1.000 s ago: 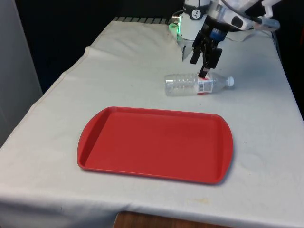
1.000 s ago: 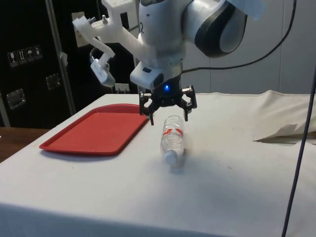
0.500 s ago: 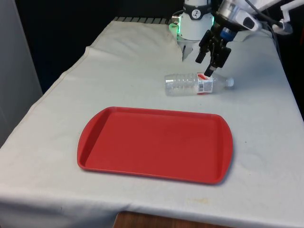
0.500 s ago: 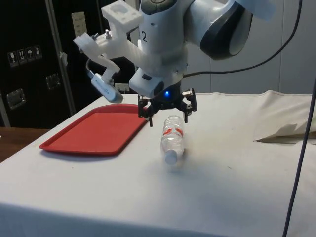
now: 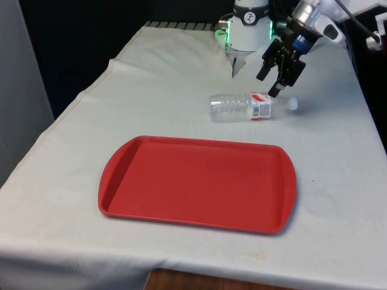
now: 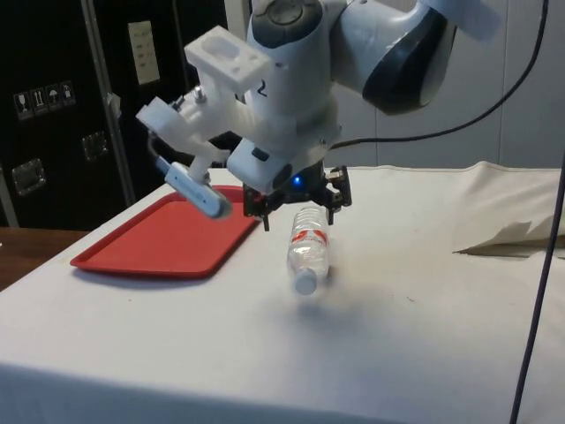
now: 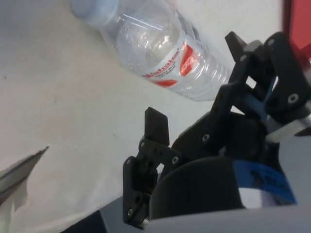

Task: Place the bottle upright on the tray.

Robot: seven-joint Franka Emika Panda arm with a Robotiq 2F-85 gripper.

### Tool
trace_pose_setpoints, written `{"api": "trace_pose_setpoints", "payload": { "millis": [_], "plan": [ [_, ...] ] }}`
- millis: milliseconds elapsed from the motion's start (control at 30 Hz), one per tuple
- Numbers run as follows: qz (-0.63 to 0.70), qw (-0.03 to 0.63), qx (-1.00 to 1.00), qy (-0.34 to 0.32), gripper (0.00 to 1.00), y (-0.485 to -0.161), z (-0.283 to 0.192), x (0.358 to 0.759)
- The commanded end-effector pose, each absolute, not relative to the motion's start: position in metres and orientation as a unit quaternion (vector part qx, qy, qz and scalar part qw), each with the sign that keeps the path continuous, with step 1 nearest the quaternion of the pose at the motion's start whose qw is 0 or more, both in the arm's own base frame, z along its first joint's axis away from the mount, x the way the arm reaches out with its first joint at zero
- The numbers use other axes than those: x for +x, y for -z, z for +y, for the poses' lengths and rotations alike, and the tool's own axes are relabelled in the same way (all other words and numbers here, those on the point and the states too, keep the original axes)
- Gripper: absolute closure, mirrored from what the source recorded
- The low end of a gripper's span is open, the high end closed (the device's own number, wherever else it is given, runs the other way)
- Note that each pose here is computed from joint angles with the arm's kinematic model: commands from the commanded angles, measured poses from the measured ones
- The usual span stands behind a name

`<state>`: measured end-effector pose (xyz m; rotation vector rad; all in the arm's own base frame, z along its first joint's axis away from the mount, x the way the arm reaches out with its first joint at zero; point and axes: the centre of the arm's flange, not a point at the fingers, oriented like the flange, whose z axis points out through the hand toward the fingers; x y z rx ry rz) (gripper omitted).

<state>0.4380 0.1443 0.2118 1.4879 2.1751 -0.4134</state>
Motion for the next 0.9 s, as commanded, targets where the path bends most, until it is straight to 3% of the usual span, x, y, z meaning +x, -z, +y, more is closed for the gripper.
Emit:
{"api": "trace_pose_setpoints", "payload": {
  "millis": [0,867],
  "plan": [
    [0.789,0.248,0.541,0.153,0.00,-0.213,0.149,0.439],
    [0.766,0.307,0.534,0.185,0.00,-0.201,0.193,0.425]
  ]
}}
